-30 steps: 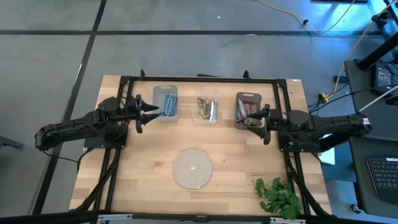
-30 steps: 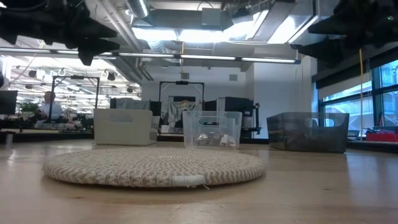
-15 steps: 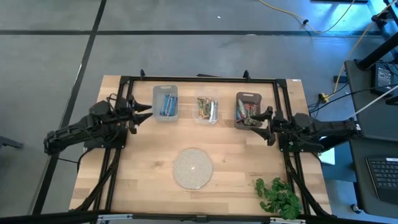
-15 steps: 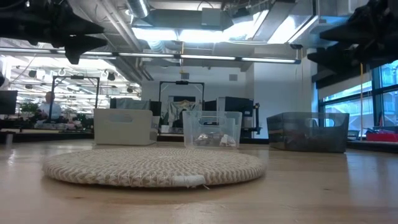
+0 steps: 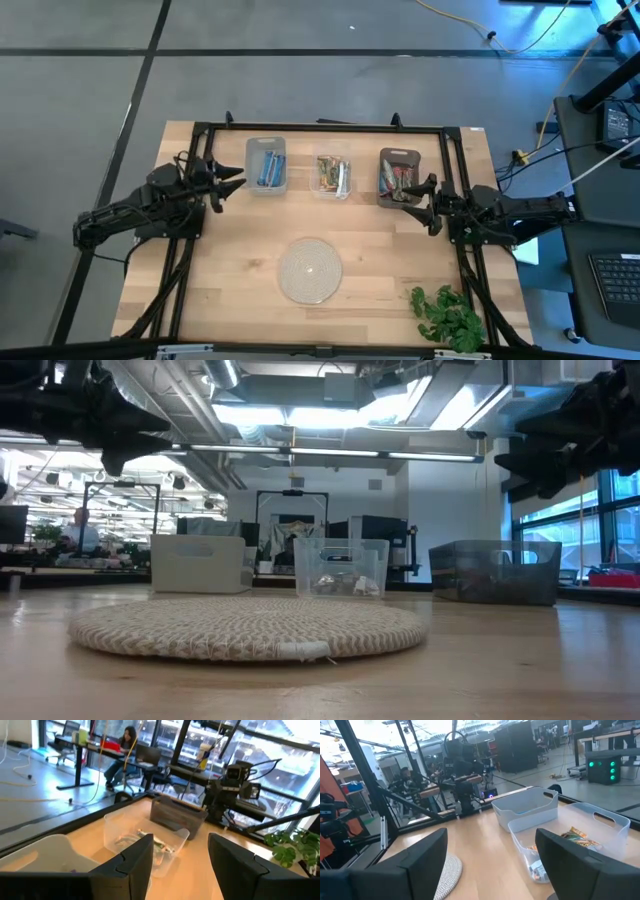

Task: Pick and place Granola Bars by type
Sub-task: Return to Home Position

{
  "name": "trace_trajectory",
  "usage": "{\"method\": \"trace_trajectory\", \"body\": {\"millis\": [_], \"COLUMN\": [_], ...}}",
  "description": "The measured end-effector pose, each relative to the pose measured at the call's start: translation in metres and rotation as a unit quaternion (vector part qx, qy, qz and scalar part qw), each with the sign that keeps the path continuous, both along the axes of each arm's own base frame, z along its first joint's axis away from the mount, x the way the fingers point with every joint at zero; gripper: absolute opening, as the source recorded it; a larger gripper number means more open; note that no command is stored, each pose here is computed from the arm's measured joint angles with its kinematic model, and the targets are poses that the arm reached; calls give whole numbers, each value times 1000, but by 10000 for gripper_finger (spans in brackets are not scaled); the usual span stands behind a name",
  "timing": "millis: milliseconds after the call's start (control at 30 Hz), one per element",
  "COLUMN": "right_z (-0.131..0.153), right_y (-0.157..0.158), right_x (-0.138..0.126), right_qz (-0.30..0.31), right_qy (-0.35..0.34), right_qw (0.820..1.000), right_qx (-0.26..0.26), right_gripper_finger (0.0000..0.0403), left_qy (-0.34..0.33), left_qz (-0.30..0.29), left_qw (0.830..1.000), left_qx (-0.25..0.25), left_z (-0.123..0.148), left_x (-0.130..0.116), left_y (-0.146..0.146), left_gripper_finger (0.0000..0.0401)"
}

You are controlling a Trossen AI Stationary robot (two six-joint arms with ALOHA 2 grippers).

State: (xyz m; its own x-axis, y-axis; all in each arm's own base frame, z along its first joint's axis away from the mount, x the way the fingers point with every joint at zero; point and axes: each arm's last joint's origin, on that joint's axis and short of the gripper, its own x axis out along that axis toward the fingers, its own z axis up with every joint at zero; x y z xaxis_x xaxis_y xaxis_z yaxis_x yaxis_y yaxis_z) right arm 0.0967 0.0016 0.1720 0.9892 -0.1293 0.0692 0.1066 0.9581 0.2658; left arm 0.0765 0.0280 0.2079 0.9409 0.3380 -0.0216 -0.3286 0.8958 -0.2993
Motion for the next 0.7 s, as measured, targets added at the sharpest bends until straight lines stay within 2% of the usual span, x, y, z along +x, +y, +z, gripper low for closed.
{"method": "trace_trajectory", "body": {"millis": [233, 433, 700], "right_z": [0, 0, -1], "right_y": [0, 0, 0], "right_x": [0, 0, 0], "right_qz": [-1, -1, -5], "right_qy": [1, 3, 4], "right_qw": [1000, 1000, 1000], "right_qx": [-3, -3, -13], "right_gripper_finger": [305, 305, 305], "left_qy": [-15, -5, -18], "left_qz": [0, -3, 8], "left_qw": [1000, 1000, 1000], "left_qx": [-10, -16, -1], "left_z": [-26, -37, -41], "left_x": [10, 13, 15], "left_y": [4, 5, 6], "left_gripper_finger": [181, 180, 182]}}
